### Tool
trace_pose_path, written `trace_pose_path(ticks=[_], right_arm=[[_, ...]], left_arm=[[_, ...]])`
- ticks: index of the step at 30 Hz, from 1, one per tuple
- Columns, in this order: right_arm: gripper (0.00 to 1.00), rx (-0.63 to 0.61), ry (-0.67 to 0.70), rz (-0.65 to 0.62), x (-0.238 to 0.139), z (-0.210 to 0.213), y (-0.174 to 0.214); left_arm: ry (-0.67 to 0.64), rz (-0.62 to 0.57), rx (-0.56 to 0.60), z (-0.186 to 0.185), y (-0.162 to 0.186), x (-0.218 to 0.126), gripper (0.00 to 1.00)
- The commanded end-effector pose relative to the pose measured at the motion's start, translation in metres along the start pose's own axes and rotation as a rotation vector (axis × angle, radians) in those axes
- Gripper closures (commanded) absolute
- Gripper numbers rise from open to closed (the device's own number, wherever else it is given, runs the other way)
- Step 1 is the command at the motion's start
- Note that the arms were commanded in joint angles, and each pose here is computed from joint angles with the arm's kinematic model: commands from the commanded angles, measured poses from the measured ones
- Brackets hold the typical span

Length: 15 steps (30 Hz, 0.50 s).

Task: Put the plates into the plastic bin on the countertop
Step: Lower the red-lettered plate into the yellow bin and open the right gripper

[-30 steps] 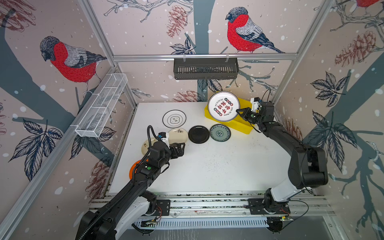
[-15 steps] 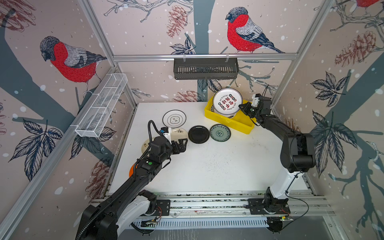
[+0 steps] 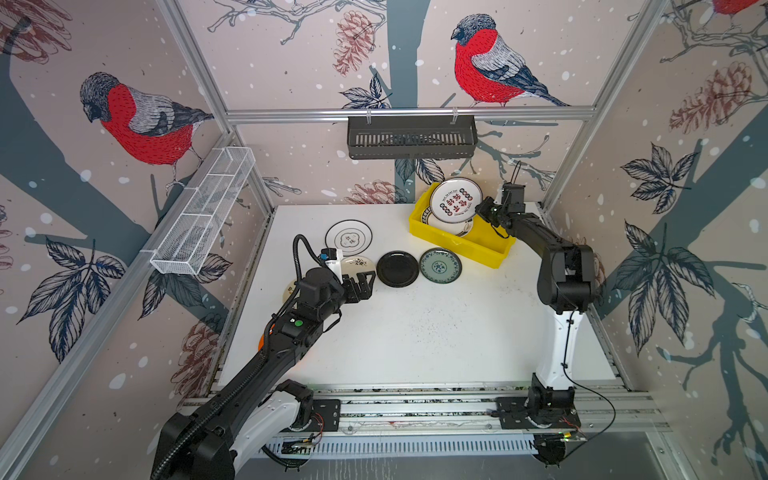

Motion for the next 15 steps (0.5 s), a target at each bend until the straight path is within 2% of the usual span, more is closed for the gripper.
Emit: trace_pose_path(ticks=[1, 8, 11, 12, 14, 15], right_arm=[[1.00, -0.054, 0.044, -0.004, 0.006, 0.010, 0.001], [1.00, -0.068, 0.163, 0.052, 0.027, 0.004, 0.018], [1.00, -0.059, 0.169, 0.073, 0.032, 0.000, 0.023], [0.95, -0.060, 0.161, 0.085, 0.033, 0.000, 0.025], [0.69, -0.063, 0.153, 0.104, 0.034, 0.001, 0.027], [0.65, -0.072, 0.154, 0.108, 0.033, 0.003, 0.029]], left_arm=[[-0.010, -0.019, 0.005, -0.001, -0.004, 0.000, 0.03], [-0.018, -0.018, 0.023, -0.003, -0.009, 0.007, 0.03], [-0.019, -0.025, 0.041, -0.005, -0.014, 0.010, 0.03], [-0.019, -0.028, 0.047, -0.006, -0.016, 0.011, 0.03], [-0.023, -0.034, 0.057, -0.007, -0.019, 0.014, 0.03], [-0.025, -0.036, 0.064, -0.008, -0.021, 0.016, 0.03]])
Point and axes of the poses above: each gripper's point midway between its finger pads, its own x axis out along the fingers, its own z axis along the line the jaws close on, y = z × x, the point moved 9 cm from there along -x, back along the fingers, and after that the axes turned 6 degrees about -x, right-handed, at the moved point
